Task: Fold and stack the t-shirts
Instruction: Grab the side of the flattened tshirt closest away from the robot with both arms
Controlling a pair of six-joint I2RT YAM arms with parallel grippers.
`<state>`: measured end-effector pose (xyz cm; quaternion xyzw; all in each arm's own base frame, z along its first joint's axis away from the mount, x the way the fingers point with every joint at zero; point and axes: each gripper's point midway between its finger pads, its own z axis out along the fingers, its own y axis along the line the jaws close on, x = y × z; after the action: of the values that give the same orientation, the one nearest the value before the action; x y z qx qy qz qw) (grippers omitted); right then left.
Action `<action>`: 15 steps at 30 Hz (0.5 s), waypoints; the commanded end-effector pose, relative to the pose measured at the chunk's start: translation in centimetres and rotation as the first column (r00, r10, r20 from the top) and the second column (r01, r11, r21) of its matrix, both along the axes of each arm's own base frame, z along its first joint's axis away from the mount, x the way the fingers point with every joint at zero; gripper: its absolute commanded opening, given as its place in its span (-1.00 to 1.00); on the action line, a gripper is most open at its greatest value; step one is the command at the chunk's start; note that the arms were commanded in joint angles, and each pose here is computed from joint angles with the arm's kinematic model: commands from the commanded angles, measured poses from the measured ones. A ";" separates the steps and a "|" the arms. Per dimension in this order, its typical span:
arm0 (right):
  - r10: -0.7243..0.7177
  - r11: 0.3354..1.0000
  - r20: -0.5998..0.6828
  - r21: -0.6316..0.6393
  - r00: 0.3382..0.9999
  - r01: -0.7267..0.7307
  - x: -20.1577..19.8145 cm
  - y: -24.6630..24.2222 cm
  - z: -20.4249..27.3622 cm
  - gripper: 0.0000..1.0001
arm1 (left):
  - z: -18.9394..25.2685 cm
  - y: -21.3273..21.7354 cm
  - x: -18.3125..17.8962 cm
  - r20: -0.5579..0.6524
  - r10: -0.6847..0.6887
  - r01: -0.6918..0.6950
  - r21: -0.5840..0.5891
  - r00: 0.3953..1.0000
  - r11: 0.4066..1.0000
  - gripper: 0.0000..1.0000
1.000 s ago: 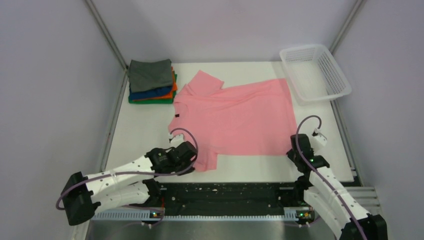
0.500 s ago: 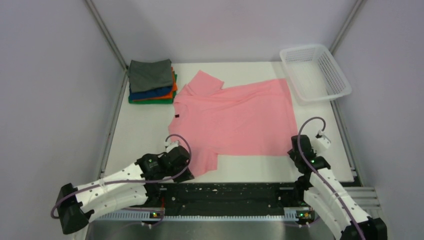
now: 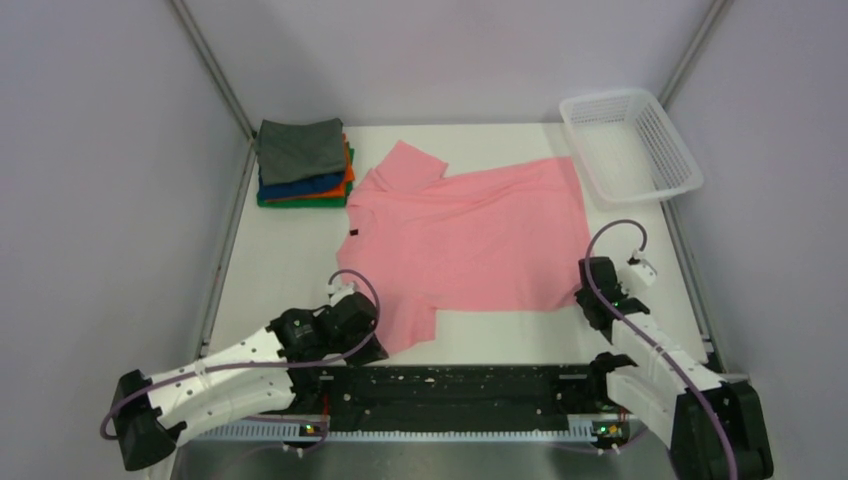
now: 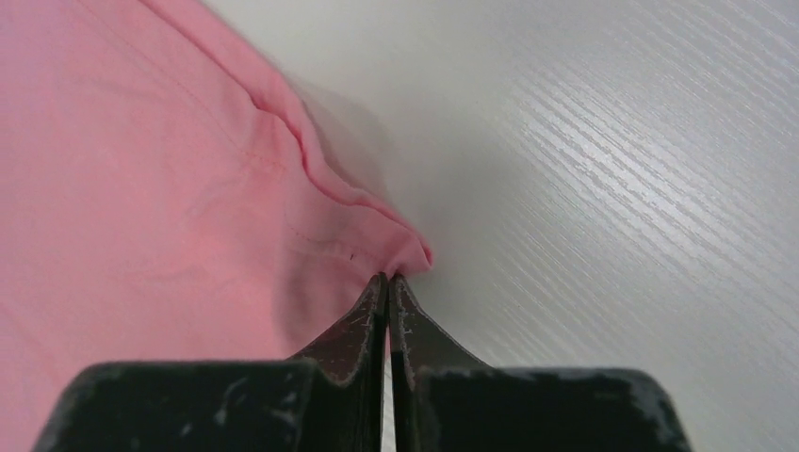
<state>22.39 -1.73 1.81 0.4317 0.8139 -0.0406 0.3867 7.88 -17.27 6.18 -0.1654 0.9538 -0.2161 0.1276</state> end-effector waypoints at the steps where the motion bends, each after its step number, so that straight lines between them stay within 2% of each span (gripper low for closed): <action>1: 0.009 1.000 0.024 0.007 1.000 -0.009 -0.1 0.0 0.8 -1.00 | 0.2 0.3 -0.7 -0.029 0.007 -0.007 -0.007 1.000 1.000 -1.00; 9: 0.008 0.999 0.096 0.039 0.995 -0.012 -2.0 -0.1 4.4 -1.00 | 1.0 -0.1 -2.1 -0.070 -0.001 -0.005 -0.091 0.998 0.996 -1.00; 15: 0.035 0.997 0.082 0.069 0.996 -0.041 -3.1 0.5 4.6 -1.00 | 2.2 -0.9 -2.3 -0.054 -0.024 0.016 -0.157 0.998 0.987 -1.00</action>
<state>20.19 -1.41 5.67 0.4312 0.7987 0.0100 0.4196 6.23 -17.62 7.86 -0.1747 0.9423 -0.2676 0.0997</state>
